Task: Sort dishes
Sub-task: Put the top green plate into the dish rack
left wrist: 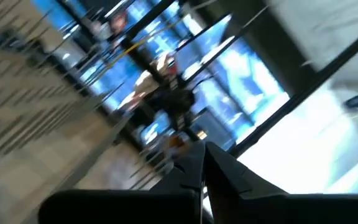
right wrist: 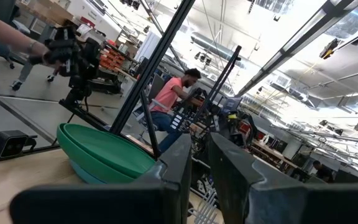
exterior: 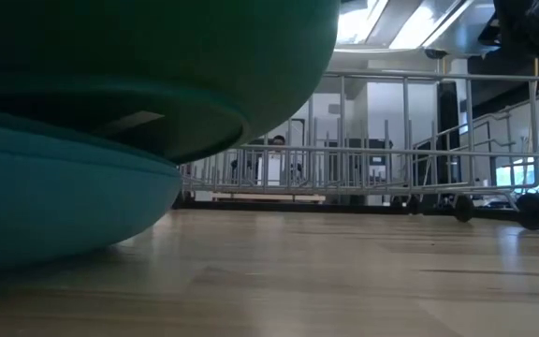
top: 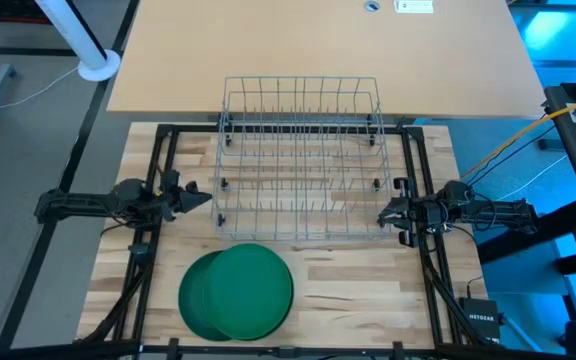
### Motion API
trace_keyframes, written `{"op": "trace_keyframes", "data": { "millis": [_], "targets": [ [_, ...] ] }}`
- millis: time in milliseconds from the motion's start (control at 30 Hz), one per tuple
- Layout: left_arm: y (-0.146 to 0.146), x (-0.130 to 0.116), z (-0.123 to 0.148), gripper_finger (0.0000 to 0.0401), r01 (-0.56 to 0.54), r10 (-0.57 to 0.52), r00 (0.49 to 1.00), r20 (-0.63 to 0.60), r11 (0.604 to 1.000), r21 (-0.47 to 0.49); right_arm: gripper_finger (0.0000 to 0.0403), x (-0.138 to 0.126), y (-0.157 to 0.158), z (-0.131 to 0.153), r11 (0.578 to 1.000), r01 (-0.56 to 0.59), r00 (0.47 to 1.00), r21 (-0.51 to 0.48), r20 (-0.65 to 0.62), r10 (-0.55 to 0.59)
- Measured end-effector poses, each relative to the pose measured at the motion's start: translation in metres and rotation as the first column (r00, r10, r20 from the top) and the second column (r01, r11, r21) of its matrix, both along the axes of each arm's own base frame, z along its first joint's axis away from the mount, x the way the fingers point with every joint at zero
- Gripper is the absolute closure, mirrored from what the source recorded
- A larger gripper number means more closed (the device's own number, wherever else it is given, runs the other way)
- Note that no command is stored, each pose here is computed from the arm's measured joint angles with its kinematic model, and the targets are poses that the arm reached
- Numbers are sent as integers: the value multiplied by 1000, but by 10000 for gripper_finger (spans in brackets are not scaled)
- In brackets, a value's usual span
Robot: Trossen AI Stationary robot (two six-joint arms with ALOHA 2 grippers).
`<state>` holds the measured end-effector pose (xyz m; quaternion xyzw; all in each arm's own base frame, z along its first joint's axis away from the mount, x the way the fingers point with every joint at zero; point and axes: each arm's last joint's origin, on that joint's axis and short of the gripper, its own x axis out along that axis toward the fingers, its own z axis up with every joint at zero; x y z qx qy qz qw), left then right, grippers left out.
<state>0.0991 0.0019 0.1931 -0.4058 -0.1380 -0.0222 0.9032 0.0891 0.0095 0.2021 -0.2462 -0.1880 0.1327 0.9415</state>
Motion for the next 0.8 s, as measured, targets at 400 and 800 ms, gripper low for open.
{"op": "trace_keyframes", "data": {
  "millis": [400, 800],
  "targets": [
    [-5, -7, 39, 397, 0, -28, 983, 180, 988, 154, 340, 0, 0, 0, 1000, 0, 1000, 0, -5, 0],
    [-31, 39, 76, 397, 158, -158, 987, -11, 973, 169, 340, 1, 0, -3, 1000, 0, 1000, 0, -29, 0]
  ]
}}
